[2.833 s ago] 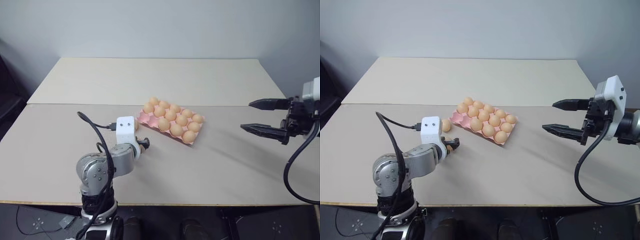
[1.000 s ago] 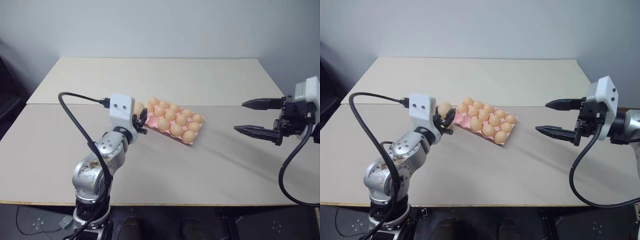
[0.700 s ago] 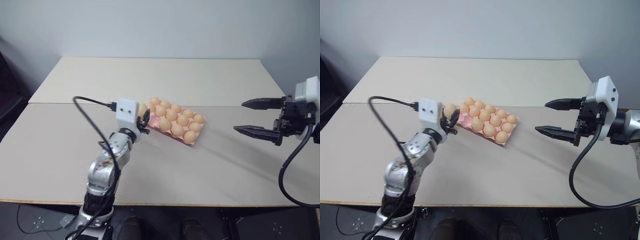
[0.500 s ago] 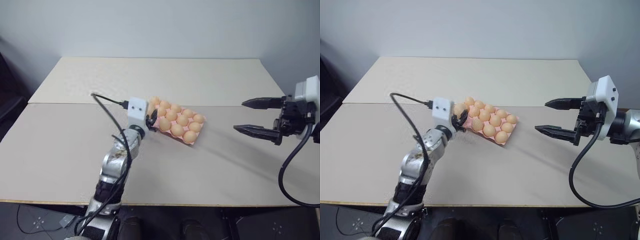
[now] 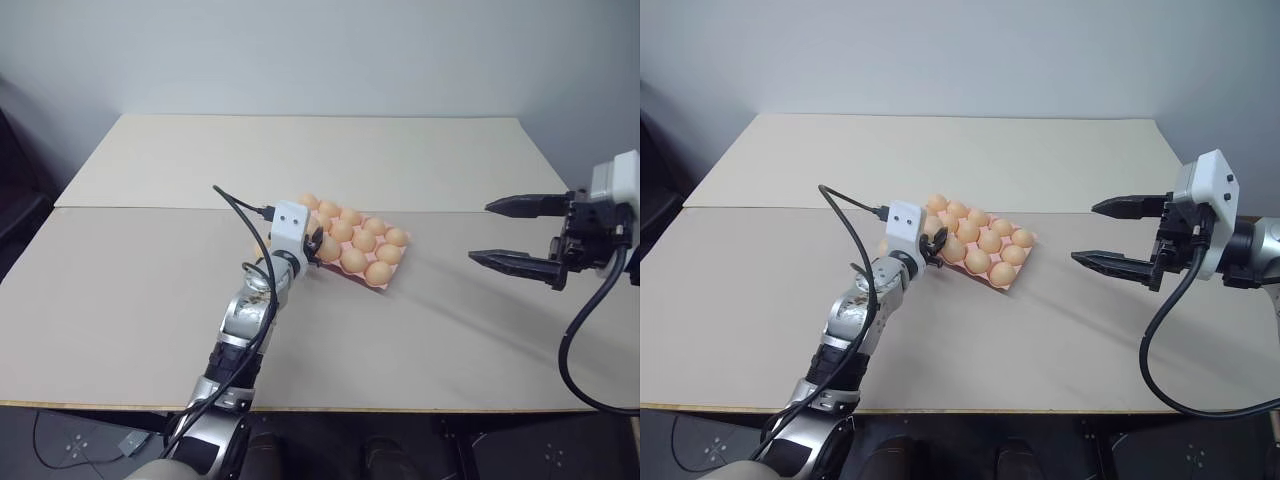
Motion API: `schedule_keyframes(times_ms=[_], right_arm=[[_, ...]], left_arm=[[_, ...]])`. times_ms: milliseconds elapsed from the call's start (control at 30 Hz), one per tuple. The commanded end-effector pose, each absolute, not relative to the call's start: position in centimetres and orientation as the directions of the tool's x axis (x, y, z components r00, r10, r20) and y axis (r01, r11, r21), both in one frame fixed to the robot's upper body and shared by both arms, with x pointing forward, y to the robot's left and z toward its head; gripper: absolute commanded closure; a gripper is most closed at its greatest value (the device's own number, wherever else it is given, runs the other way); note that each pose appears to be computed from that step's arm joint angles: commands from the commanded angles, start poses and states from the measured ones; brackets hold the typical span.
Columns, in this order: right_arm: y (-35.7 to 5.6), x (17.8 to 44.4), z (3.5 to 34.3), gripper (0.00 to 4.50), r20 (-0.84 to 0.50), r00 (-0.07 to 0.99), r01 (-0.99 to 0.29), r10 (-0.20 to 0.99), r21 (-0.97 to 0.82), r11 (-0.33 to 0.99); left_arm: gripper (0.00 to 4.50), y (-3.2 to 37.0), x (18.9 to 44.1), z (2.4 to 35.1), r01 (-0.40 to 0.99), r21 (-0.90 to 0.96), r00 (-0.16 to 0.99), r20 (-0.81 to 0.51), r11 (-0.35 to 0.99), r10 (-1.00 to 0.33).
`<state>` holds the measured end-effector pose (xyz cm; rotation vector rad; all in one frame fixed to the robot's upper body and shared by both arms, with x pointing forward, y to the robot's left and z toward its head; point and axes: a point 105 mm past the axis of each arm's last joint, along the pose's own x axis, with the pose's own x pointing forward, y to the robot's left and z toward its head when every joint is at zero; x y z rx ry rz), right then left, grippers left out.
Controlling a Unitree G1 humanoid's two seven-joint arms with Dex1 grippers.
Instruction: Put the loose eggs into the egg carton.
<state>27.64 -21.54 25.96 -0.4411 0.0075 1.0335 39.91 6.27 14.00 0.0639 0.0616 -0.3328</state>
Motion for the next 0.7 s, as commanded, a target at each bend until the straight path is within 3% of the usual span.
schedule_keyframes(times_ms=[33, 333, 633, 700], right_arm=[[-21.4, 27.0, 27.2, 0.00, -0.190, 0.516, -0.822, 0.835, -0.385, 0.420], [-21.2, 27.0, 27.1, 0.00, -0.193, 0.514, -0.825, 0.836, -0.380, 0.419], [-21.2, 26.8, 26.9, 0.00, -0.197, 0.512, -0.827, 0.836, -0.376, 0.418], [-21.1, 26.8, 26.9, 0.00, -0.197, 0.511, -0.828, 0.837, -0.373, 0.418]], left_arm=[[2.83, 6.0, 40.4, 14.7, 0.312, 0.066, 0.950, -0.035, 0.948, -0.310], [2.83, 5.6, 40.8, 14.7, 0.310, 0.042, 0.951, -0.038, 0.950, -0.308], [0.03, 5.8, 39.8, 15.8, 0.332, 0.051, 0.943, -0.016, 0.942, -0.332], [0.03, 6.0, 39.1, 16.7, 0.346, 0.054, 0.938, 0.003, 0.937, -0.346]])
